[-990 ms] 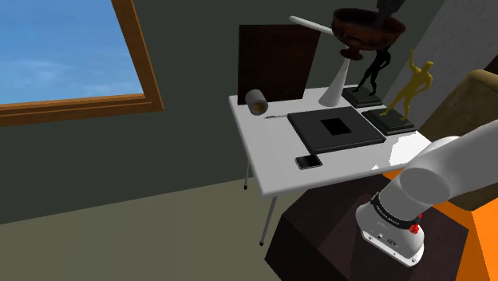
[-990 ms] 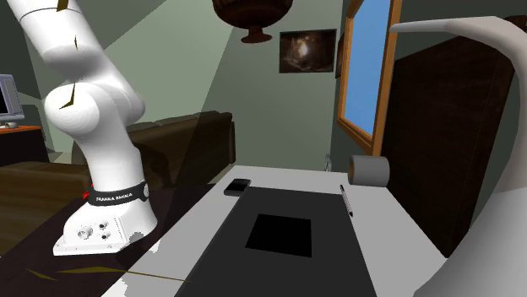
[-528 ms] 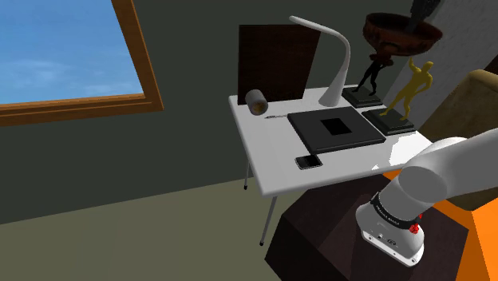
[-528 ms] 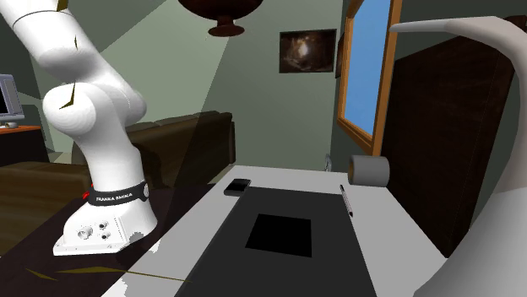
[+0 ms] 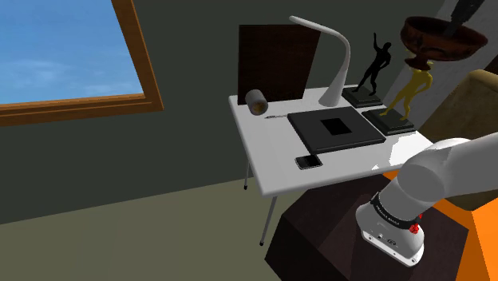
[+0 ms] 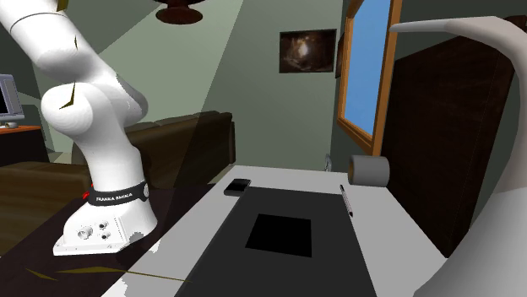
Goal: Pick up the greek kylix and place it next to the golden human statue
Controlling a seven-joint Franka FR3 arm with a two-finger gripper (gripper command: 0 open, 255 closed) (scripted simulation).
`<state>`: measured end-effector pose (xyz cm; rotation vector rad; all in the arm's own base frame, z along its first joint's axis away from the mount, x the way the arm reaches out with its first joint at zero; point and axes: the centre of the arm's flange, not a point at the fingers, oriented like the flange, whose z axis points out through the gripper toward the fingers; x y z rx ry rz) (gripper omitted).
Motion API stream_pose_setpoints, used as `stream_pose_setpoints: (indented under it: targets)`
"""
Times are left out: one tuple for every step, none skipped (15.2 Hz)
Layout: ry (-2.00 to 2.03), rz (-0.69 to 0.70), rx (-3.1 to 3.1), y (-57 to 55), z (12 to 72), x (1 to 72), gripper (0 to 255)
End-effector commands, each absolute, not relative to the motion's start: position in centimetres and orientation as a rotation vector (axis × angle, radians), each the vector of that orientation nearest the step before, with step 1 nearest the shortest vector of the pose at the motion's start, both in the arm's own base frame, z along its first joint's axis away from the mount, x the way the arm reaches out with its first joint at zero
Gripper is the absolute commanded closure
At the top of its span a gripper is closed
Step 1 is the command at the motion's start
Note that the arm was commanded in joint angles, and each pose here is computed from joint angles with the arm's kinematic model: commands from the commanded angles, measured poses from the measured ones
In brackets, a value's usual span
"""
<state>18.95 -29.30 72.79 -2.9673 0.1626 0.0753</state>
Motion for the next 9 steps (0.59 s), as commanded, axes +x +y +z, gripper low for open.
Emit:
stream_pose_setpoints:
  targets:
    - [0.161,0.075,-2.967,-31.0,72.8,16.8,255]
    - [0.161,0.075,-2.967,-31.8,72.8,15.7,255]
    - [0.161,0.075,-2.967,-32.2,72.9,15.1,255]
    - [0.161,0.075,-2.967,-32.2,72.3,15.1,255]
    - [0.161,0.075,-2.967,-32.2,71.8,15.1,255]
    - [0.161,0.075,-2.967,-32.2,71.3,15.1,255]
    - [0.161,0.075,-2.967,-32.2,70.7,15.1,255]
    - [0.161,0.075,-2.967,-32.2,70.2,15.1,255]
    - [0.161,0.075,-2.967,-32.2,69.7,15.1,255]
